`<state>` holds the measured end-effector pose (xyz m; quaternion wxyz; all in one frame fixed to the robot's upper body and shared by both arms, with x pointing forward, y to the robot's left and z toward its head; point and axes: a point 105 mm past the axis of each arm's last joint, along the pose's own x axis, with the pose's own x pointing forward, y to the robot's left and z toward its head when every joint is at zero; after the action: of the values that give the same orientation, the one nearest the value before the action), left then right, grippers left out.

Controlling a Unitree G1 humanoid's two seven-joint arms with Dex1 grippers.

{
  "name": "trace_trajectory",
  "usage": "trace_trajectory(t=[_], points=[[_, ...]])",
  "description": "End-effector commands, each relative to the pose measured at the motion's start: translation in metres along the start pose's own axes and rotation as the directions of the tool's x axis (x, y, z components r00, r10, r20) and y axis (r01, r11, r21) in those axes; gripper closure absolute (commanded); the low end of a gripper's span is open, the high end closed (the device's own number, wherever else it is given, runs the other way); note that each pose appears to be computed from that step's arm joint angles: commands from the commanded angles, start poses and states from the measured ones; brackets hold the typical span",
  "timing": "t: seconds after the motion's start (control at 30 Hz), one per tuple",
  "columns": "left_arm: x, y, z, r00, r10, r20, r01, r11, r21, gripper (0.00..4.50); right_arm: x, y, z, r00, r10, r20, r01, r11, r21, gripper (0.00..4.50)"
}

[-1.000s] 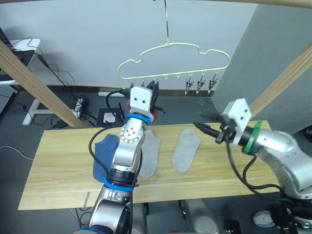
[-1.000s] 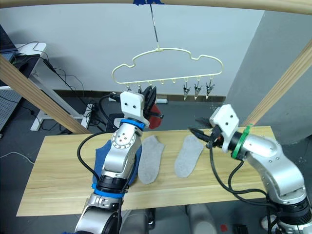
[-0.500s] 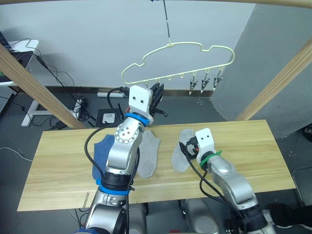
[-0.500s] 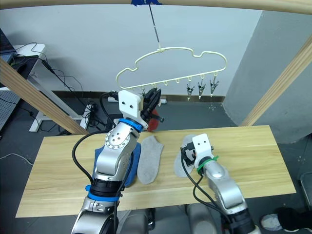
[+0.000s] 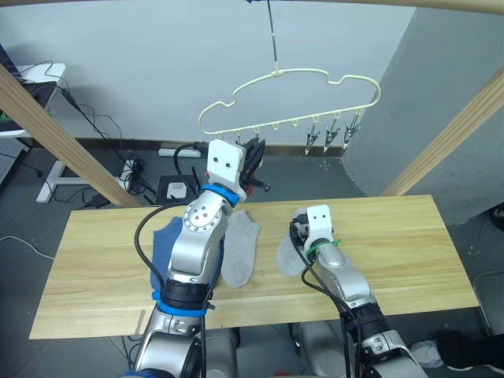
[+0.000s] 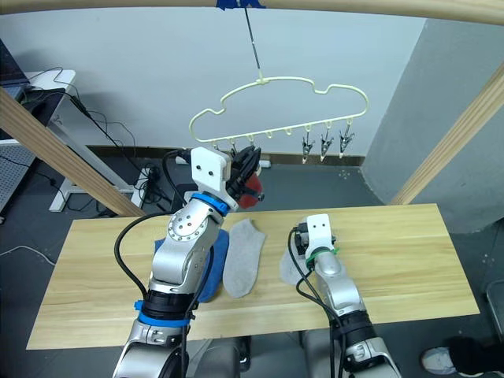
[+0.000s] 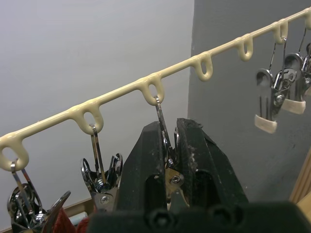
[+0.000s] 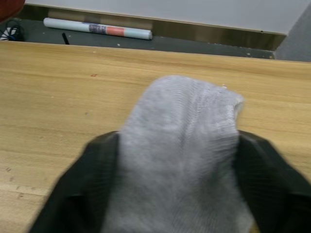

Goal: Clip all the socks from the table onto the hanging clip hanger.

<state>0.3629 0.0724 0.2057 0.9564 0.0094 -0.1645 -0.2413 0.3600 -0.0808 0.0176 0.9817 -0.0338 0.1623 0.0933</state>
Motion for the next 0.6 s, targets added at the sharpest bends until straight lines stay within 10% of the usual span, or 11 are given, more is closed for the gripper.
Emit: trace_trajectory(t=[0.03,0.23,0.6], points=[[-0.001,-0.003,0.014,0.999,-0.024,0.047,0.024,1.0,-0.001,4.38,-0.003,-0.004,-0.019,0.998,0.009,-0.056,-0.01,1.0,-0.019,2.38],[-0.003,0.002,0.017,0.998,-0.043,0.038,0.045,0.998,-0.046,4.38,-0.01,0.001,-0.016,0.996,0.082,-0.028,-0.084,0.993,-0.081,4.44],[-0.009,0.01,0.04,0.978,-0.207,0.033,0.209,0.955,-0.208,4.38,-0.054,0.042,0.064,0.799,0.594,0.089,-0.304,0.528,-0.793,4.5]])
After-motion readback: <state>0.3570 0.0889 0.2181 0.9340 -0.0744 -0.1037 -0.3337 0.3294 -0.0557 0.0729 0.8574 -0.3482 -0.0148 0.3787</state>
